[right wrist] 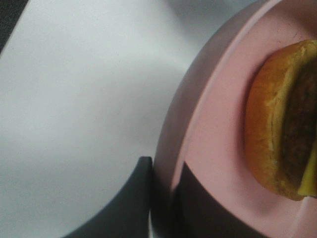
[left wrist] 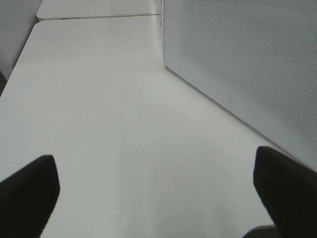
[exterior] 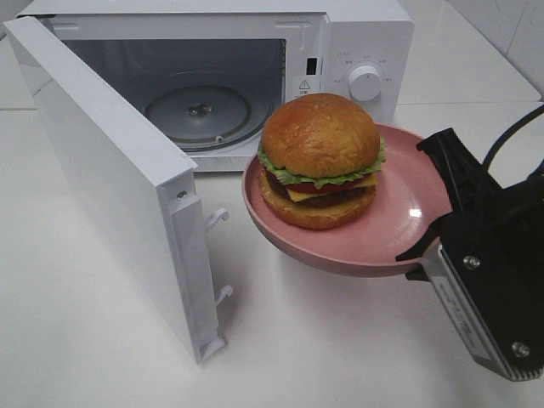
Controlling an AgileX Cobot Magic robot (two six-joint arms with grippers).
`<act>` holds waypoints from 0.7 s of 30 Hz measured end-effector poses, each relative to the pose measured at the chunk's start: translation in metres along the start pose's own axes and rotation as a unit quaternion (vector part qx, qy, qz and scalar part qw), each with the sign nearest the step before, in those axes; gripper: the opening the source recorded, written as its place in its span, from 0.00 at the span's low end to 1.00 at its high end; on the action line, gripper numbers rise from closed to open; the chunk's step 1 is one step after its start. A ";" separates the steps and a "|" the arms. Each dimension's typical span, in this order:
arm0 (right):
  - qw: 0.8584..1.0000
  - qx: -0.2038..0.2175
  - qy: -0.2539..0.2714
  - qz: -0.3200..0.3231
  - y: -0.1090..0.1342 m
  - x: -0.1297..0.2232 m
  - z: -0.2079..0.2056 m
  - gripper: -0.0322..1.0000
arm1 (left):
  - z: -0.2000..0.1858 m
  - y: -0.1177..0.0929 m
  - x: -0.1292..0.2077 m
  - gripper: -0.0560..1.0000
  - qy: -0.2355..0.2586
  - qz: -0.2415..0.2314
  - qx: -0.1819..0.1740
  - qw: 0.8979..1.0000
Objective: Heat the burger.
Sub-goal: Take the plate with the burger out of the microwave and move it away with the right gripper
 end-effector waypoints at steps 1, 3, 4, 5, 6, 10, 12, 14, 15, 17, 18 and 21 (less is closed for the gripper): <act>1.000 -0.002 0.006 0.004 0.003 0.002 -0.005 0.11 | 0.000 0.000 0.000 0.99 0.000 0.000 0.000 1.000; 1.000 -0.003 0.009 0.007 0.004 0.004 -0.008 0.11 | 0.000 0.000 0.000 0.99 0.000 0.000 0.000 1.000; 1.000 -0.002 0.017 0.016 0.007 0.007 -0.012 0.11 | 0.000 0.000 0.000 0.99 0.000 0.000 0.000 1.000; 1.000 -0.002 0.017 0.016 0.007 0.007 -0.012 0.11 | 0.000 0.000 0.000 0.99 0.000 0.000 0.000 1.000; 0.999 -0.001 0.026 0.021 0.009 0.010 -0.017 0.11 | 0.000 0.000 0.000 0.99 0.000 0.000 0.000 1.000; 0.999 0.003 0.040 0.033 0.013 0.016 -0.024 0.11 | 0.000 0.000 0.000 0.99 0.000 0.000 0.000 1.000; 0.997 0.002 0.058 0.054 0.018 0.022 -0.030 0.11 | 0.000 0.000 0.000 0.99 0.000 0.000 0.000 1.000; 0.995 0.003 0.071 0.072 0.020 0.027 -0.033 0.11 | 0.000 0.000 0.000 0.99 0.000 0.000 0.000 1.000; 0.993 0.005 0.078 0.083 0.020 0.030 -0.035 0.11 | 0.000 0.000 0.000 0.99 0.000 0.000 0.000 1.000; 0.990 0.011 0.090 0.107 0.020 0.035 -0.037 0.11 | 0.000 0.000 0.000 0.99 0.000 0.000 0.000 1.000; 0.990 0.011 0.090 0.107 0.020 0.035 -0.037 0.11 | 0.000 0.000 0.000 0.99 0.000 0.000 0.000 1.000; 0.982 0.016 0.110 0.152 0.022 0.043 -0.040 0.11 | 0.000 0.000 0.000 0.99 0.000 0.000 0.000 1.000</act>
Point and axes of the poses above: a point on each arm's last joint axis where the gripper is mounted, z pointing out along that axis toward the gripper, y along the wrist's bending axis when the last joint is at zero, x = y × z, the point moved 10 cm from there along z, pointing out along that axis toward the gripper, and after that the axes turned 1 degree about z, right-handed, at the moved point
